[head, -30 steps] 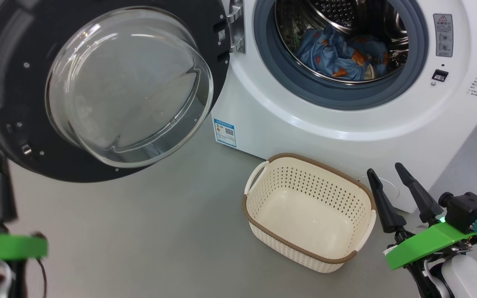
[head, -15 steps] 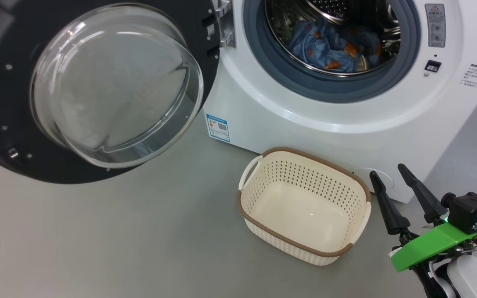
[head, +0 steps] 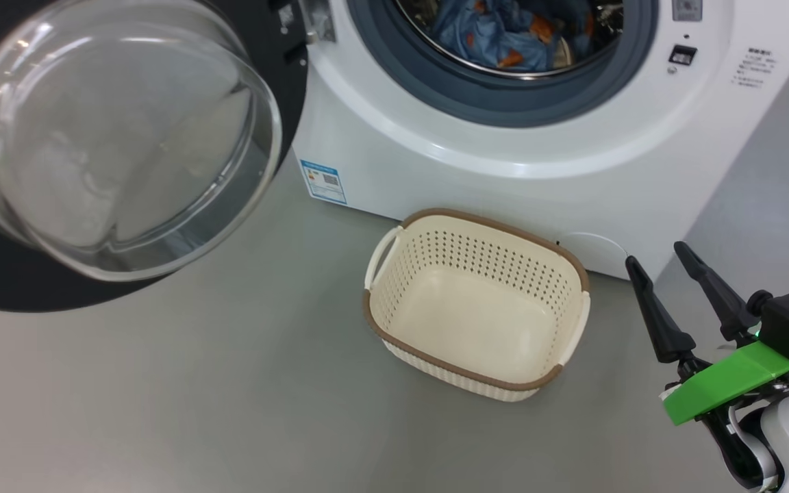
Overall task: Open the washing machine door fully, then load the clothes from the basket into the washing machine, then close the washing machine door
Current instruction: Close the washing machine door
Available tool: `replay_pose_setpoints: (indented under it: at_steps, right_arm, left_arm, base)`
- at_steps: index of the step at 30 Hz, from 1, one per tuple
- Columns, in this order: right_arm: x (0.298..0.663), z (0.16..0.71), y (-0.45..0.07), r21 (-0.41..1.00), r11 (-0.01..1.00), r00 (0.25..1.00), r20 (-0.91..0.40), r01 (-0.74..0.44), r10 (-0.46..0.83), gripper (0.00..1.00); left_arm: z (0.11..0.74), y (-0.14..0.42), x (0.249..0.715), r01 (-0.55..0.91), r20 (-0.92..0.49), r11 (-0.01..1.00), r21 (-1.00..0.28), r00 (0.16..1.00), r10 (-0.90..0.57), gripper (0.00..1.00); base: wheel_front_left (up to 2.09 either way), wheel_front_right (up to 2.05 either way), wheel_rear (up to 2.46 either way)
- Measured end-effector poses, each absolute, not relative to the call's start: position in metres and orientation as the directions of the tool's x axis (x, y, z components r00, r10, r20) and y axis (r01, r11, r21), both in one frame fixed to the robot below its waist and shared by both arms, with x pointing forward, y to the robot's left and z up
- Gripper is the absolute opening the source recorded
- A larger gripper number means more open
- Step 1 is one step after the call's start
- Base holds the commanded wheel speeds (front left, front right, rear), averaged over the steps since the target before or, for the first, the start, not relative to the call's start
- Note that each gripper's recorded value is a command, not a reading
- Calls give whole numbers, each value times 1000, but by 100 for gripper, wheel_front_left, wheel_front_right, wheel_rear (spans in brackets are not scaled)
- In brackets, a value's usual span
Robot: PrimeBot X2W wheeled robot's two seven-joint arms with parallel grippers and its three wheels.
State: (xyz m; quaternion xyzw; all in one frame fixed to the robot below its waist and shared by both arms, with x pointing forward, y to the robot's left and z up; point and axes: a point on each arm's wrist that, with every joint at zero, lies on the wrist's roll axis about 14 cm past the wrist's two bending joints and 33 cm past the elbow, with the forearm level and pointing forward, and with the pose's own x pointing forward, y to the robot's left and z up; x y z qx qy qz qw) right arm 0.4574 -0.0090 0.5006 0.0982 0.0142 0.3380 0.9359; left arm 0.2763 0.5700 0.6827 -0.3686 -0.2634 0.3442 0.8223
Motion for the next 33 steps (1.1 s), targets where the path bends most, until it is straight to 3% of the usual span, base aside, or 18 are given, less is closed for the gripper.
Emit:
replay_pose_setpoints:
  at_steps: [12,21,33]
  right_arm:
    - [471,480,-27,192,781,795,-6,-594,606,100]
    - [481,458,-37,191,802,809,-56,-566,585,100]
    - [491,441,-47,202,817,822,-83,-539,563,100]
  left_arm:
    - [656,589,304,-342,56,326,-881,610,790,0]
    - [621,595,321,-399,-71,224,-889,604,794,0]
    - [606,593,352,-406,-139,182,-896,644,752,0]
  base:
    - [0,0,0]
    - [0,0,0]
    - [0,0,0]
